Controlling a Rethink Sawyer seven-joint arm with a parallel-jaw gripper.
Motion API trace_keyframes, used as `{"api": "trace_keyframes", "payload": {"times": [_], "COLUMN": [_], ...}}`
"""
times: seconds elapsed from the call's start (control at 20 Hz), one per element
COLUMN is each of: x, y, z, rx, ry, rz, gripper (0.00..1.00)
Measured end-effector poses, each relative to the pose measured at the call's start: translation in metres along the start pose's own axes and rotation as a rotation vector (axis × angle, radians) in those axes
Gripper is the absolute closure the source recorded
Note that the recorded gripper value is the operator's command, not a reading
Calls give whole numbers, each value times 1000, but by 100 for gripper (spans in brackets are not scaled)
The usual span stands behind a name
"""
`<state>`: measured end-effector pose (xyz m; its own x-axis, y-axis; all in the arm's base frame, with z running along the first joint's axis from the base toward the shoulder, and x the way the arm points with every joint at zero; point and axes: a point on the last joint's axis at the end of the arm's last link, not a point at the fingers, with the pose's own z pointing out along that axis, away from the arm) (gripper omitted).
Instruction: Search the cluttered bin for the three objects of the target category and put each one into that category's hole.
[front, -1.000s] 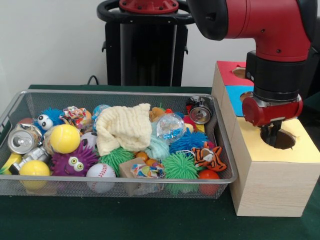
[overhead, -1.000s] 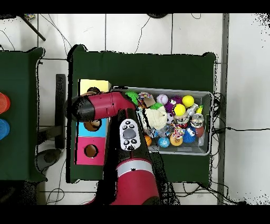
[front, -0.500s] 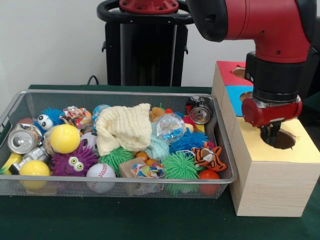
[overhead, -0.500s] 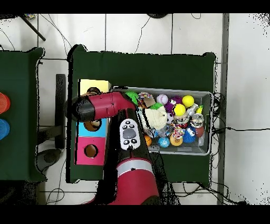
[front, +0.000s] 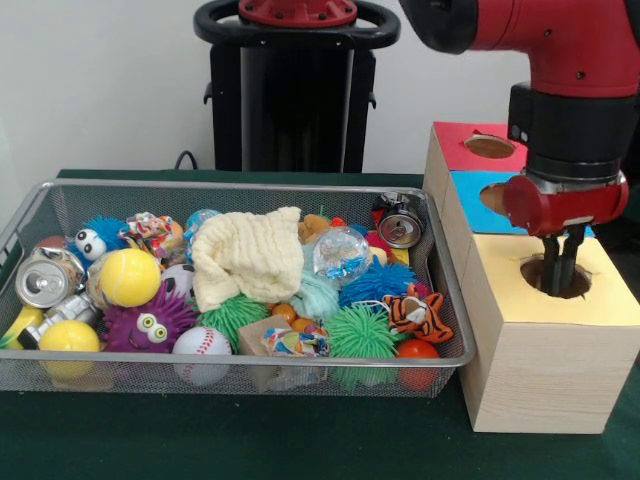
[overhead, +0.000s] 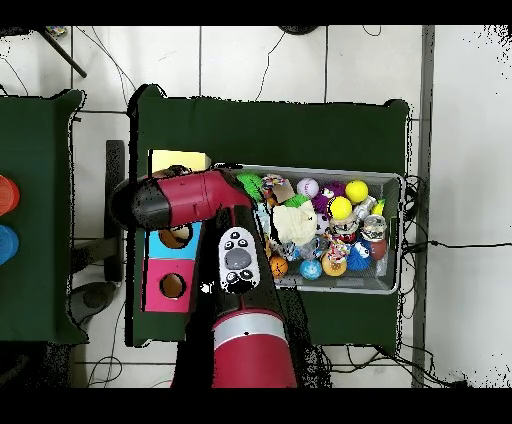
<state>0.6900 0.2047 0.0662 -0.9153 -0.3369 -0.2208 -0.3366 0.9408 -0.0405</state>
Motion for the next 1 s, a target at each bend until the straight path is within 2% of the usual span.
{"api": "trace_keyframes", "payload": {"times": [0.3, 0.65, 1.0], "x": [-15, -23, -22], "y": [-3, -5, -4], "z": [-22, -37, -39], "rx": [14, 22, 38], "ry": [-39, -63, -61], "rz": [-4, -5, -14], "gripper": [100, 100, 100]}}
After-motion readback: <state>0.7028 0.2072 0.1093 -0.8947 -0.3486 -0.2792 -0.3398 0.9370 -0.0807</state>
